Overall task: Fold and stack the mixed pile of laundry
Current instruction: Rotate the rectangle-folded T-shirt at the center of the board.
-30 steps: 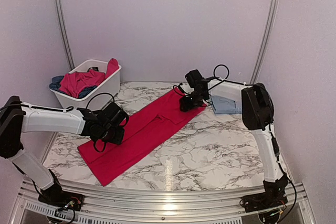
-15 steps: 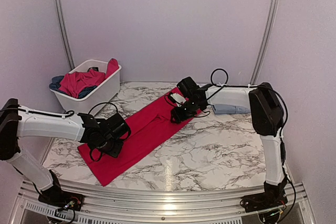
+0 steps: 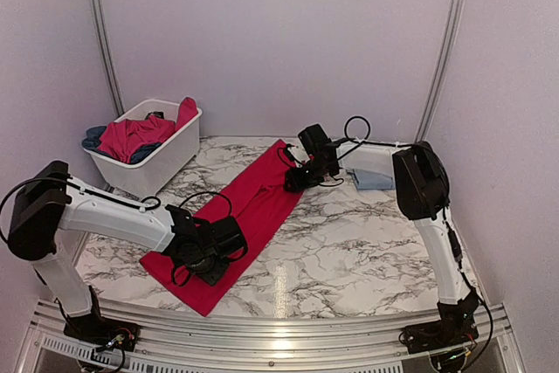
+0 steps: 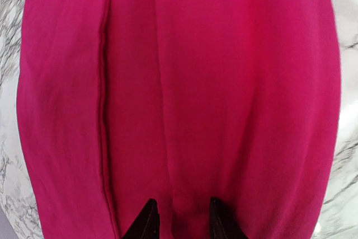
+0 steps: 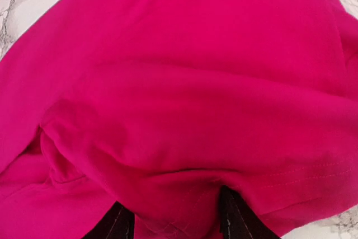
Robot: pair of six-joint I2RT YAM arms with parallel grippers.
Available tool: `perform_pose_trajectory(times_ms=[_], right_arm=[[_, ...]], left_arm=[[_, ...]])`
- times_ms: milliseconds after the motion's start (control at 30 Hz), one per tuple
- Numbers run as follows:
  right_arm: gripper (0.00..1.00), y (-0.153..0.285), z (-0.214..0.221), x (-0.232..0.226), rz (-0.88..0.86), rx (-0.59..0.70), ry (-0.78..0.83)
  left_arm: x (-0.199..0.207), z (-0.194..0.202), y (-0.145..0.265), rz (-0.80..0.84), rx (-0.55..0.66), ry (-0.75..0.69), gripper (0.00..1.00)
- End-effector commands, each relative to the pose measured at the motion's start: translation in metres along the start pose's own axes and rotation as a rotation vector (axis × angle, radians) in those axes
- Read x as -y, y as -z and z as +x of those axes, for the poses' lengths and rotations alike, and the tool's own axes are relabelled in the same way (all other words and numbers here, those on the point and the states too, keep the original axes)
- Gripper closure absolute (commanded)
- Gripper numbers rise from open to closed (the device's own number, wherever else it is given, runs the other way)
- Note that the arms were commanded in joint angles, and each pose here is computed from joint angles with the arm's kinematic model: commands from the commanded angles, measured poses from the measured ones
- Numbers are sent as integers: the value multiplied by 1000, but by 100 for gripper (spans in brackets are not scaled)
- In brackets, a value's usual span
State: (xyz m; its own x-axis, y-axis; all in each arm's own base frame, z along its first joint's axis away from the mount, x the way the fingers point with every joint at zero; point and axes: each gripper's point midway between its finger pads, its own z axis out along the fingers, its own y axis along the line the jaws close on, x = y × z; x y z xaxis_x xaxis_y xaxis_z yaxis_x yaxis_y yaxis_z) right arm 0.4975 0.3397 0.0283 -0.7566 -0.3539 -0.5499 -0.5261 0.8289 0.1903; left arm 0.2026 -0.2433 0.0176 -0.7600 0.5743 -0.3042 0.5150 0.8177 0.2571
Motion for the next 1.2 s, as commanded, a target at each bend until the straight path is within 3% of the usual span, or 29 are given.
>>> perform_pose_trajectory(times_ms=[0, 233, 533, 633, 733, 967, 1067, 1167], right_arm=[[50, -17, -3, 48, 63, -16, -13], [48, 7, -24, 61, 134, 12, 68], [41, 106, -59, 58, 162, 149, 72], [40, 134, -58, 45, 126, 178, 54], [44, 145, -35, 20, 34, 170, 20], [54, 136, 43, -72, -91, 84, 78], [59, 124, 71, -104, -144, 34, 99], [63, 109, 89, -116, -168, -4, 99]], left_arm=[[64, -6, 1, 125, -41, -125, 69], [156, -69, 31, 294, 70, -198, 69], [213, -146, 60, 429, 217, -251, 66], [186, -166, 78, 425, 253, -186, 64], [123, -164, 80, 387, 245, -53, 63], [7, -101, 52, 210, 207, 189, 61], [-6, -78, 44, 215, 192, 222, 61], [9, -75, 53, 315, 226, 205, 63]])
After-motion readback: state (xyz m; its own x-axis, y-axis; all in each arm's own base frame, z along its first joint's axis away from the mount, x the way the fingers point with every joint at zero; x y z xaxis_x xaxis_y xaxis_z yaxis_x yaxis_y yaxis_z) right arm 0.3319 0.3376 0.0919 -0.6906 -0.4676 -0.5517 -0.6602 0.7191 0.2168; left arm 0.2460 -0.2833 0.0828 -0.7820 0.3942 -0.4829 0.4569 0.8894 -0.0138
